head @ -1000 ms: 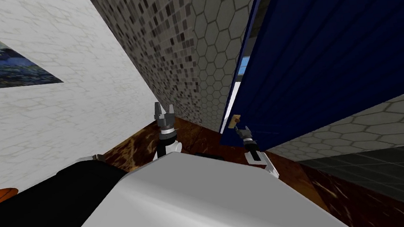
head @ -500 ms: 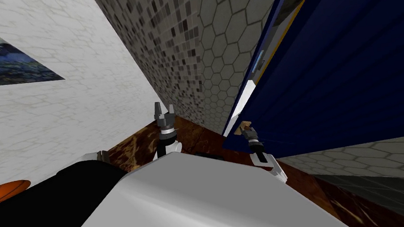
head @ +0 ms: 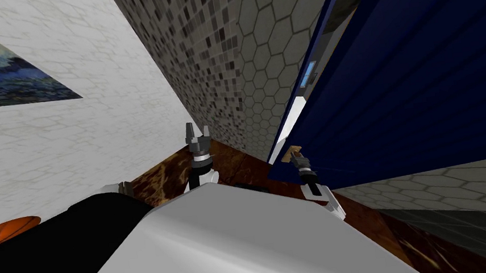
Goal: Pull the door open
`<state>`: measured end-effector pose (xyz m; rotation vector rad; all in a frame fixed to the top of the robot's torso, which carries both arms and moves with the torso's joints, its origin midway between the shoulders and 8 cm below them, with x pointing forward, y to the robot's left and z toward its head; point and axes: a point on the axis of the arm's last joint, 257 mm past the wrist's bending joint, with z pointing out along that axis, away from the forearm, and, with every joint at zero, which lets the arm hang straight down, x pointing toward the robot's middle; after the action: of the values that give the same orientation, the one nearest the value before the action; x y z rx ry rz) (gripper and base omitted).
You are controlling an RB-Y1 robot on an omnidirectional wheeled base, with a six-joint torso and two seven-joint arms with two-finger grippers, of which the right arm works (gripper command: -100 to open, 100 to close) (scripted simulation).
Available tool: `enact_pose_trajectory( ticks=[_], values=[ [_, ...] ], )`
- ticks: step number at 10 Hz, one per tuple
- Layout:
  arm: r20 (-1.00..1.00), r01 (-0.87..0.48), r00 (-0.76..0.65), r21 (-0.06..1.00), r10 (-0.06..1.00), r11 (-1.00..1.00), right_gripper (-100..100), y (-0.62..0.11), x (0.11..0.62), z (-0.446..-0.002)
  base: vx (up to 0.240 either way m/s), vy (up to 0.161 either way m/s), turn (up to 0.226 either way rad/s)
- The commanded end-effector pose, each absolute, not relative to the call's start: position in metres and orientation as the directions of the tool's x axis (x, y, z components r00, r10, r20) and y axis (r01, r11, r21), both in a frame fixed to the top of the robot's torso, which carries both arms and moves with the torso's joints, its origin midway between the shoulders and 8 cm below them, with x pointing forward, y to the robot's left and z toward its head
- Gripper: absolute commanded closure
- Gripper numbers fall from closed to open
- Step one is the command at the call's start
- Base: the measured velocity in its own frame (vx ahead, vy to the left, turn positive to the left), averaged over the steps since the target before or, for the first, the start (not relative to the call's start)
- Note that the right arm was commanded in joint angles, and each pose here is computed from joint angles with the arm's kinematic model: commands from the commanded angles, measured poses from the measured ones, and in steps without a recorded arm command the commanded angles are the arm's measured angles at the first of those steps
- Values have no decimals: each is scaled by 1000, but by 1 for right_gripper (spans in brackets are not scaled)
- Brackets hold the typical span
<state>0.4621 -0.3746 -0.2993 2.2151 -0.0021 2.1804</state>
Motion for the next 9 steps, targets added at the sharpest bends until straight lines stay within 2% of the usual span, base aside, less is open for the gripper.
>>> enact_pose_trajectory(
  ticks=[1,9],
  values=[
    [1000,-22,12,22,21,-1000,100,-373,463,-298,0,0,0],
    [1000,98,0,2,2,-995,100,-371,439,-296,-205,-85,119]
  ],
)
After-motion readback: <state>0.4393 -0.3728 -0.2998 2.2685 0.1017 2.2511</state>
